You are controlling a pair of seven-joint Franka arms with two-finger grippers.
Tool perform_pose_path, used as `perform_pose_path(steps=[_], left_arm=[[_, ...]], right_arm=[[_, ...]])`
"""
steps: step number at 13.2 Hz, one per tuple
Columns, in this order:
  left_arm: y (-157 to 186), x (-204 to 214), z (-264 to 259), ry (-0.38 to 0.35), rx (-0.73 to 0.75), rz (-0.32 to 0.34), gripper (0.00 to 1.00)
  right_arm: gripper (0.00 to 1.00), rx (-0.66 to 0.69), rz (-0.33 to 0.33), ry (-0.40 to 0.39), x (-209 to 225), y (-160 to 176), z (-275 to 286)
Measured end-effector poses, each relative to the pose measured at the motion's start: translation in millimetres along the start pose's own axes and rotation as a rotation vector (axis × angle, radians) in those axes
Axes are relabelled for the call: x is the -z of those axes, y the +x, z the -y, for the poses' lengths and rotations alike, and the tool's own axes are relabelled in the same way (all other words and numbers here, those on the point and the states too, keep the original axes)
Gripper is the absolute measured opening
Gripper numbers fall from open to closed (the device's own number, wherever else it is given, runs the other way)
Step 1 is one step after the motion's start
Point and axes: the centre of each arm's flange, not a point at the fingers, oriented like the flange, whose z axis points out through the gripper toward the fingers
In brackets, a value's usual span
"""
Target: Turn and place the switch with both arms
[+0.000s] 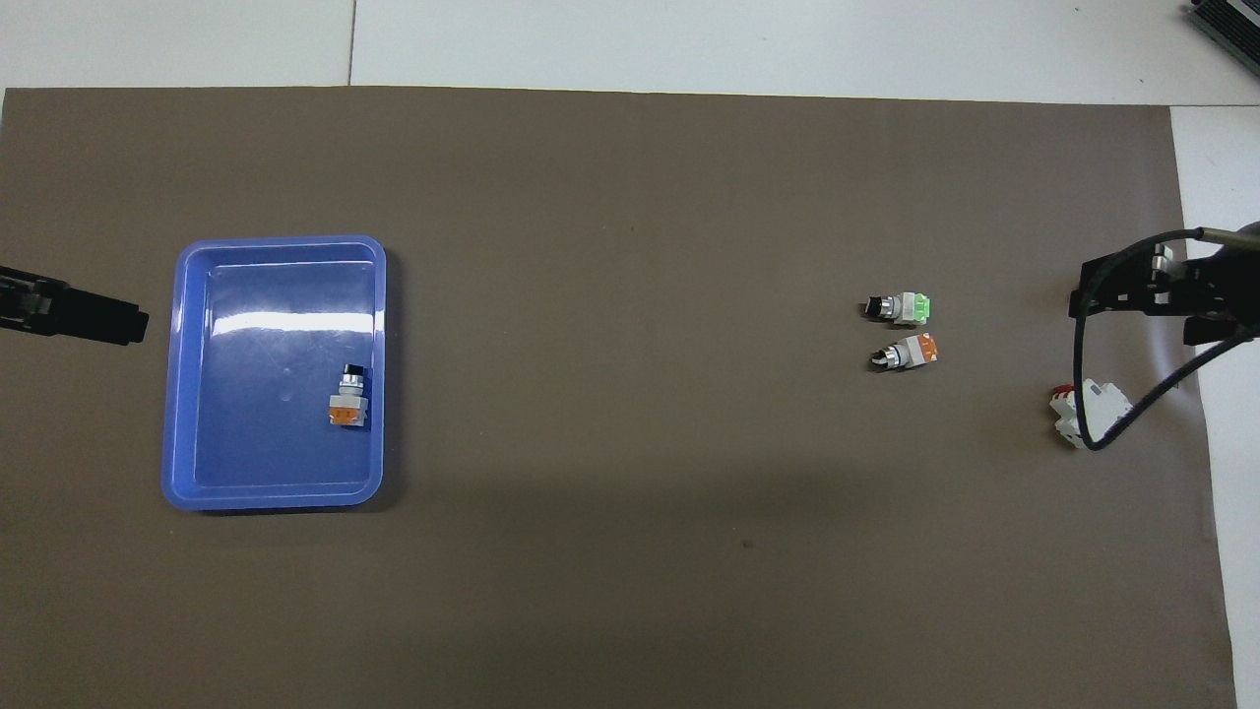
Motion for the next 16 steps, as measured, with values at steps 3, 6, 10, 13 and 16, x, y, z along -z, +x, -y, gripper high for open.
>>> perform_pose_path(steps=[3, 6, 10, 13, 16], left_arm=[[-3.3, -1.2, 9.2, -0.003, 0.018, 0.014, 1.0], [-4.6, -1.6, 10.2, -0.005, 0.022, 0.022, 1.0], [-6.4, -0.9, 14.2, -0.005, 0.032, 0.023, 1.0], [-9.0, -3.1, 15.8, -0.008, 0.059, 0.045, 1.0], [-12.6, -6.5, 19.9, -0.012, 0.094, 0.071, 1.0]], right_arm=[[1.0, 0.0, 0.0, 0.0, 0.0, 0.0, 0.0], [1.0, 0.0, -0.001, 0.0, 0.0, 0.1, 0.0], [1.0, 0.0, 0.001, 0.0, -0.6, 0.1, 0.0], [1.0, 0.0, 0.001, 0.0, -1.0, 0.1, 0.0], [1.0, 0.0, 0.002, 0.0, -1.2, 0.1, 0.0]])
